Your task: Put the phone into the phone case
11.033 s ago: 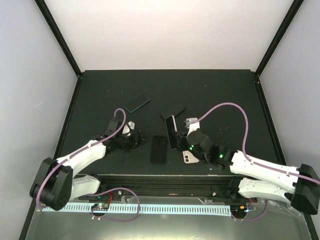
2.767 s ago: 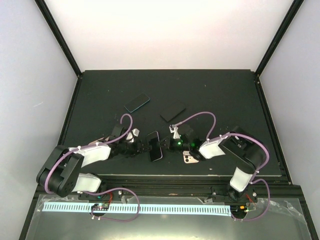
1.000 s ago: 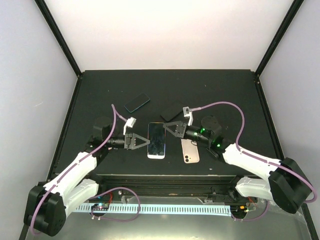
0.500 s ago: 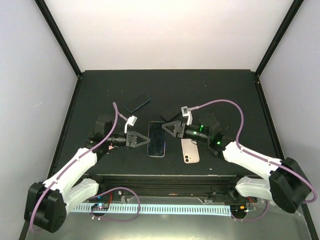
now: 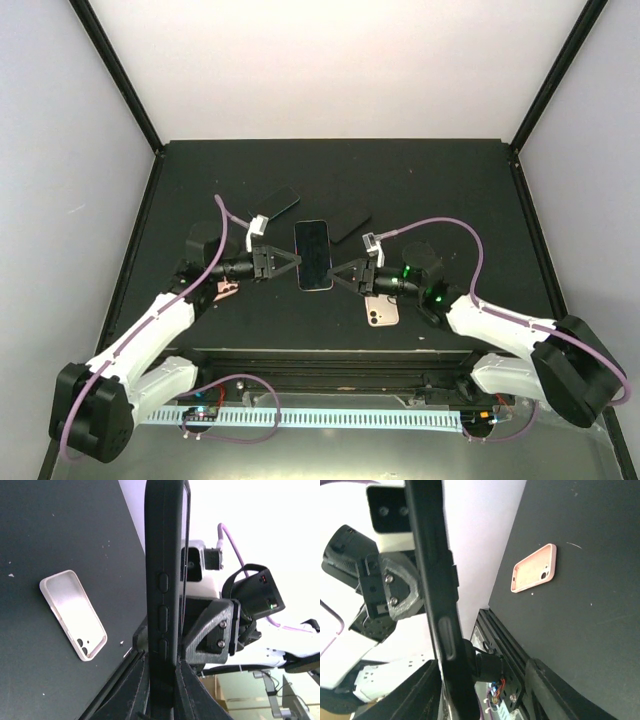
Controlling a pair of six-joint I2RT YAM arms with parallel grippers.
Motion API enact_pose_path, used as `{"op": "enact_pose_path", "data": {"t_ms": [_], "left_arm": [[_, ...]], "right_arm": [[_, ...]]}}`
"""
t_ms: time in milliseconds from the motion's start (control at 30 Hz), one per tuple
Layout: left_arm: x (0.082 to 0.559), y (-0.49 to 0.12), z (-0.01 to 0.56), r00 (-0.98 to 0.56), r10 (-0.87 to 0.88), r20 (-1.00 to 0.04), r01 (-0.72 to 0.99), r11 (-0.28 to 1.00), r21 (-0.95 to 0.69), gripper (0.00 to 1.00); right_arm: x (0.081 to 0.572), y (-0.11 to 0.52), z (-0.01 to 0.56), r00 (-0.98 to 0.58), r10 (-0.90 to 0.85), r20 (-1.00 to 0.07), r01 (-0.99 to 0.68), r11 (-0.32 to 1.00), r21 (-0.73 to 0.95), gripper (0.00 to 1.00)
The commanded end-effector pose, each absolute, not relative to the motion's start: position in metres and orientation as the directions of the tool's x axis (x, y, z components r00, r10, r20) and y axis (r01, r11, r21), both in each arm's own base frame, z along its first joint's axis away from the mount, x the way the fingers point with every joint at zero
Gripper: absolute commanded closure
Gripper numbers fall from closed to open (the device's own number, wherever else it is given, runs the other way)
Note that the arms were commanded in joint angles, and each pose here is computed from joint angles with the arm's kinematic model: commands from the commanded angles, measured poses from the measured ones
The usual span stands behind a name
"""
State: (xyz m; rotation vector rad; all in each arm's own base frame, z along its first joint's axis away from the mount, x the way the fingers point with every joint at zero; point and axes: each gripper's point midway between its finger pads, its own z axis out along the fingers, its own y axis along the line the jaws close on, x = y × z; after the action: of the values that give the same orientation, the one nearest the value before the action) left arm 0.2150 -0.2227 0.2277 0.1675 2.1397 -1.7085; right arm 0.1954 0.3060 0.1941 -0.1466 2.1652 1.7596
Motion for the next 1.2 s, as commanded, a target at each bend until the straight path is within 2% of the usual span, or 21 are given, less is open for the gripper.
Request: {"op": "enact_pose_path", "data": {"t_ms": [0,267,367,500,600,867,1000,1167], "left_arm": [[0.228,-0.224,0.265,-0.862,-0.196,-0.467,0.431,0.203,-0.879,0.96],[0.229,-0.224,0.259,-0.867,-0.208,-0.453,0.416,0.198,-0.887,0.96],[0.229,-0.224,0.255,-0.869,-0.204,-0.450,0.412,0.204,-0.888,0.96],[0.234,-0.222,0.244,-0.871,-0.200,-0.449,0.395,0.259,-0.881,0.97],[0.238,-0.219,0.232,-0.871,-0.196,-0.451,0.376,0.325,-0.868,0.98],[0.238,-0.218,0.225,-0.880,-0.186,-0.437,0.359,0.341,-0.869,0.95],[0.237,-0.218,0.225,-0.887,-0.185,-0.424,0.346,0.342,-0.874,0.80],[0.239,-0.215,0.219,-0.890,-0.189,-0.414,0.321,0.384,-0.866,0.45]], "right_arm": [[0.187,0.307,0.211,-0.934,0.125,-0.335,-0.319,0.137,0.938,0.55],[0.186,0.311,0.213,-0.942,0.115,-0.315,-0.307,0.086,0.948,0.57],[0.187,0.312,0.213,-0.942,0.122,-0.312,-0.306,0.070,0.950,0.68],[0.189,0.309,0.212,-0.941,0.154,-0.301,-0.295,0.065,0.953,0.90],[0.193,0.306,0.209,-0.937,0.177,-0.301,-0.291,0.080,0.953,0.99],[0.198,0.304,0.200,-0.932,0.202,-0.299,-0.278,0.128,0.952,0.99],[0.201,0.302,0.196,-0.925,0.211,-0.317,-0.285,0.171,0.943,0.99],[0.210,0.294,0.185,-0.907,0.219,-0.359,-0.294,0.280,0.914,0.99]]}}
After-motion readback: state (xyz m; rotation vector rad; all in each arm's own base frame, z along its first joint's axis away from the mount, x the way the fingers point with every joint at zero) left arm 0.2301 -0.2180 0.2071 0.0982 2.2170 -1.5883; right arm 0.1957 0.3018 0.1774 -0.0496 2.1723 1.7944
